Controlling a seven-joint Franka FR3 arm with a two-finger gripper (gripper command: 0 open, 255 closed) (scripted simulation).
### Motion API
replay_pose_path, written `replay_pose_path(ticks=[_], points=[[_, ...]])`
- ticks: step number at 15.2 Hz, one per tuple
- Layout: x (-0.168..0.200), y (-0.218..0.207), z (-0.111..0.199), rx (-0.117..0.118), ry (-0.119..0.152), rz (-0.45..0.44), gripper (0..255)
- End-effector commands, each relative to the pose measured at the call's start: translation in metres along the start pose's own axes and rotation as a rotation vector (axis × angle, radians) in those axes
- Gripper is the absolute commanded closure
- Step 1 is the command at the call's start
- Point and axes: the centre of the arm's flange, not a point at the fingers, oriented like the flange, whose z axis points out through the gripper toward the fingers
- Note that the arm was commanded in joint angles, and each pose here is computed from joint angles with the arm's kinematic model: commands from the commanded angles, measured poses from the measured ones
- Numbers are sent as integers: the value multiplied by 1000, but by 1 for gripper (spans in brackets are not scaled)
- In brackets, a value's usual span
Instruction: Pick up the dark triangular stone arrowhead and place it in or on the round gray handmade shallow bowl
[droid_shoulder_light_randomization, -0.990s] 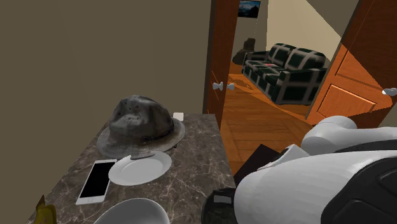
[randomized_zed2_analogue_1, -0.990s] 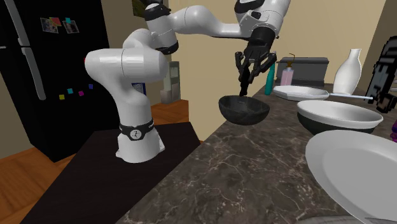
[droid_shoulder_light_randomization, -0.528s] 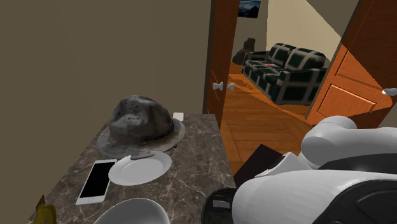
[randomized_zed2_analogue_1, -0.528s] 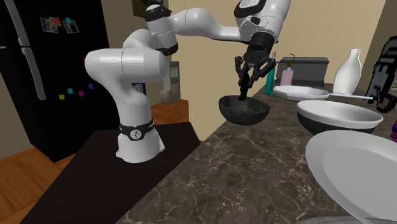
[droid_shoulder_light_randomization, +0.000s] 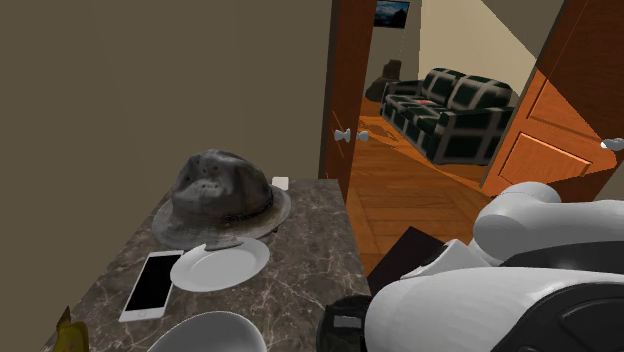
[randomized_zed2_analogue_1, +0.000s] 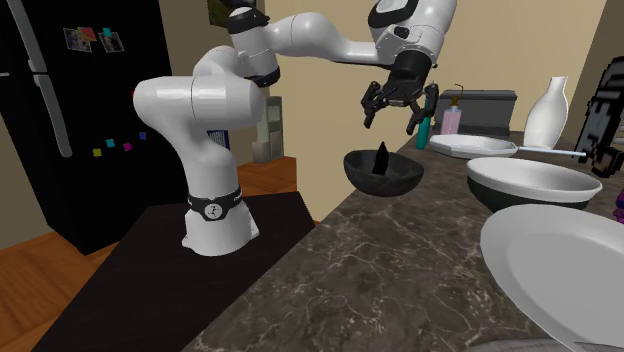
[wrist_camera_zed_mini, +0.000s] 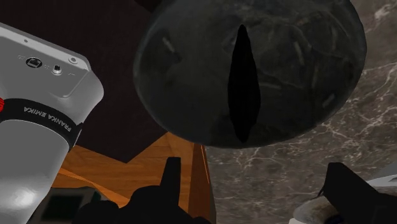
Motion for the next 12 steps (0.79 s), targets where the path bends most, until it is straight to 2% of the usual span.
replay_pose_path(ticks=[1,4,12], points=[[0,0,-13,0,0,0,0],[0,0,-50,0,0,0,0],[0,0,-50,0,0,0,0]])
